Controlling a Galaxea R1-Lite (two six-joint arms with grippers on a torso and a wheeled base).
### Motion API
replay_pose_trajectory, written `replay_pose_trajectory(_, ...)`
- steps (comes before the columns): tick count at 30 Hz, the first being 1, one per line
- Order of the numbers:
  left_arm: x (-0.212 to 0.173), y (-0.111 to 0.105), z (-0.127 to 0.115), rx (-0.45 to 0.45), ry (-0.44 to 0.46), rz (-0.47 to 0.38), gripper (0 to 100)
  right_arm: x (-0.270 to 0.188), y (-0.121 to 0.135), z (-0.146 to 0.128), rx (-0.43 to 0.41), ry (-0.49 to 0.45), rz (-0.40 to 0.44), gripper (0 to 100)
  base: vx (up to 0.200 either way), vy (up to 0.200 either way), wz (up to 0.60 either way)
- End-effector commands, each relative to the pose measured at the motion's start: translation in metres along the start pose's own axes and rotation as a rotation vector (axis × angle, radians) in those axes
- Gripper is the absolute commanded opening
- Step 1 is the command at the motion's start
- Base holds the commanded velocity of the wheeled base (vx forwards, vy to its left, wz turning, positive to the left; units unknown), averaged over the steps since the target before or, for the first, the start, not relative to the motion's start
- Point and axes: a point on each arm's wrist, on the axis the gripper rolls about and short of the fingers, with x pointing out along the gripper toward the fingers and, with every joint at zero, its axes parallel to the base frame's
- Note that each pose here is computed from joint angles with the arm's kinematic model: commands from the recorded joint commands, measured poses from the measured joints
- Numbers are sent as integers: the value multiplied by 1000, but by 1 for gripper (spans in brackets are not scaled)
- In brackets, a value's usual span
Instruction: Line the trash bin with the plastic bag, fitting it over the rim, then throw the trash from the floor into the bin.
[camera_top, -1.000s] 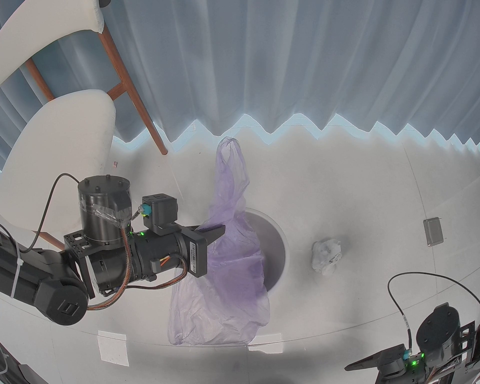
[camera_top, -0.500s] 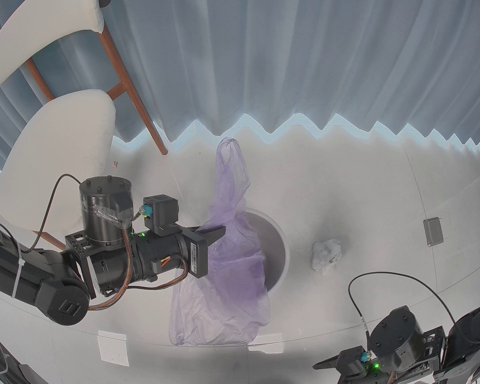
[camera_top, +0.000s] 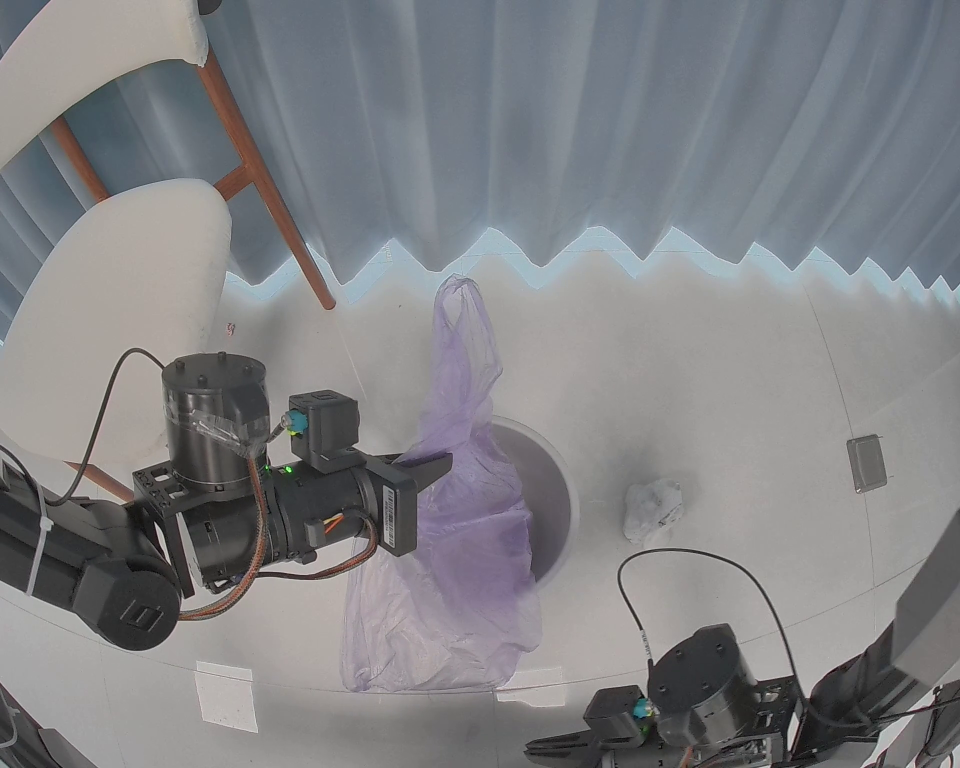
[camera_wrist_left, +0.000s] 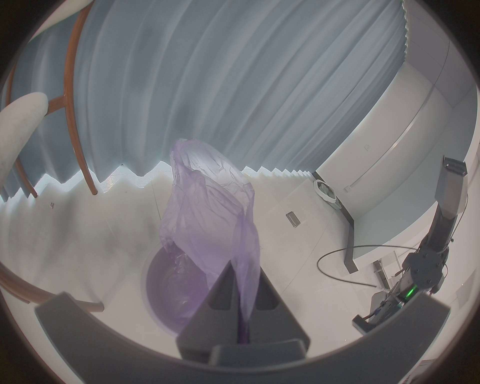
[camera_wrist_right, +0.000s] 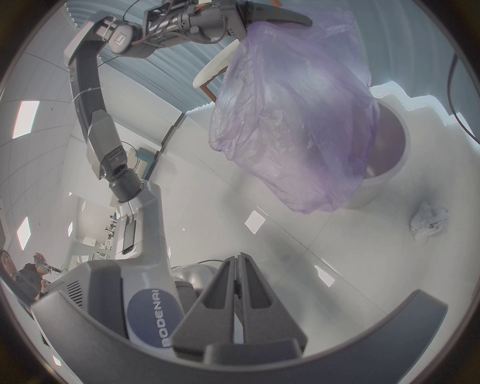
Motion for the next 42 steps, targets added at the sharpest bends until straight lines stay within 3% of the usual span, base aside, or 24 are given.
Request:
replay_pose_trajectory(1, 1, 0, 0, 0, 1, 0, 0, 40, -8, -12, 13, 39, -13, 0, 0, 0, 0)
replay_pose_trajectory(13, -1, 0, -1, 0, 1, 0, 0, 82, -35, 24, 31, -127, -77, 0, 0, 0, 0)
replay_pose_trajectory(19, -2, 0, 0, 0, -2, 0, 0, 92, -72, 66, 65, -277, -153, 0, 0, 0, 0)
replay_pose_trajectory(27, -1, 0, 0, 1, -5, -2, 0, 101, -101, 114, 58, -448, -196, 0, 0, 0, 0)
replay_pose_trajectory(36, -2, 0, -1, 1, -5, 0, 0, 105, -127, 174, 20, -532, -242, 0, 0, 0, 0)
replay_pose_trajectory(42, -3, -1, -1, -1, -3, -2, 0, 119, -149, 175, -87, -522, -305, 0, 0, 0, 0)
